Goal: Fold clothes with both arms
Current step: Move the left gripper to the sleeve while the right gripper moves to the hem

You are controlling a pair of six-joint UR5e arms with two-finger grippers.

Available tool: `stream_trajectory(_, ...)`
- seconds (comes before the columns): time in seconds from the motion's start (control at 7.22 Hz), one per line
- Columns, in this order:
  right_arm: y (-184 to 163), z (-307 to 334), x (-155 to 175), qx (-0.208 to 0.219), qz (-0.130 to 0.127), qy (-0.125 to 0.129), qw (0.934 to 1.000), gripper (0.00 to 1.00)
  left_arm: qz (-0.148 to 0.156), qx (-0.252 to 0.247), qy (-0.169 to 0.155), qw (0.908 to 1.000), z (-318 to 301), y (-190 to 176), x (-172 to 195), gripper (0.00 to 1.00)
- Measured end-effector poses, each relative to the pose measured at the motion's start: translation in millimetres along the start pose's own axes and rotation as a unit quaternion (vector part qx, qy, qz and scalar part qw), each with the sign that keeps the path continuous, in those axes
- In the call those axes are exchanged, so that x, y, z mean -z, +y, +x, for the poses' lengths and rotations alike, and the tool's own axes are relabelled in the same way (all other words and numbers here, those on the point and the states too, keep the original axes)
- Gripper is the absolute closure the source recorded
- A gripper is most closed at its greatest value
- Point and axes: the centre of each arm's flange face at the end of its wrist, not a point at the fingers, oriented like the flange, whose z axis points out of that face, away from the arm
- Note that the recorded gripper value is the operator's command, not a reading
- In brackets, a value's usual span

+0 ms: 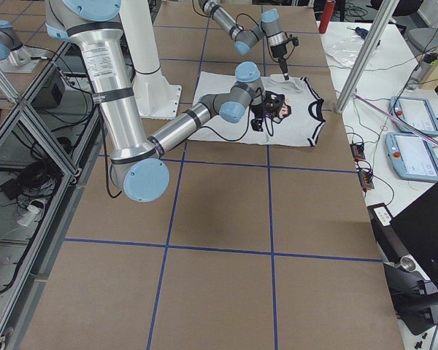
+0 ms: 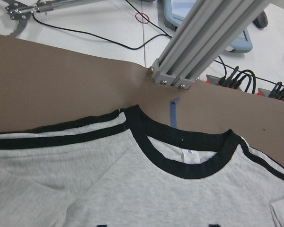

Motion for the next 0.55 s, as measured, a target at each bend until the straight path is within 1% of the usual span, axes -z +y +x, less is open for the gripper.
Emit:
stream_trajectory(0.14,52.9,-8.9,2.1,-0.011,-0.01,0.025,0.9996,0.02,-0.021,-0.003,0.017,0.9996,-7.9,23.4,35.7,0.24)
stream_trajectory(0.28,103.1,-14.0,1.4,-0.026,-0.012,0.046,0.9985,0.02,-0.048,-0.004,0.033,0.9983,-18.9,46.7,69.3,0.23)
stream_trajectory(0.42,150.3,-12.2,-3.9,-0.043,-0.015,0.064,0.9969,0.03,-0.075,-0.001,0.038,0.9964,-27.6,66.7,99.2,0.13)
stream_trajectory(0.55,191.3,-0.8,-10.1,-0.058,-0.02,0.08,0.9949,0.03,-0.09,0.012,0.036,0.9952,-27.4,77.6,121.2,0.14)
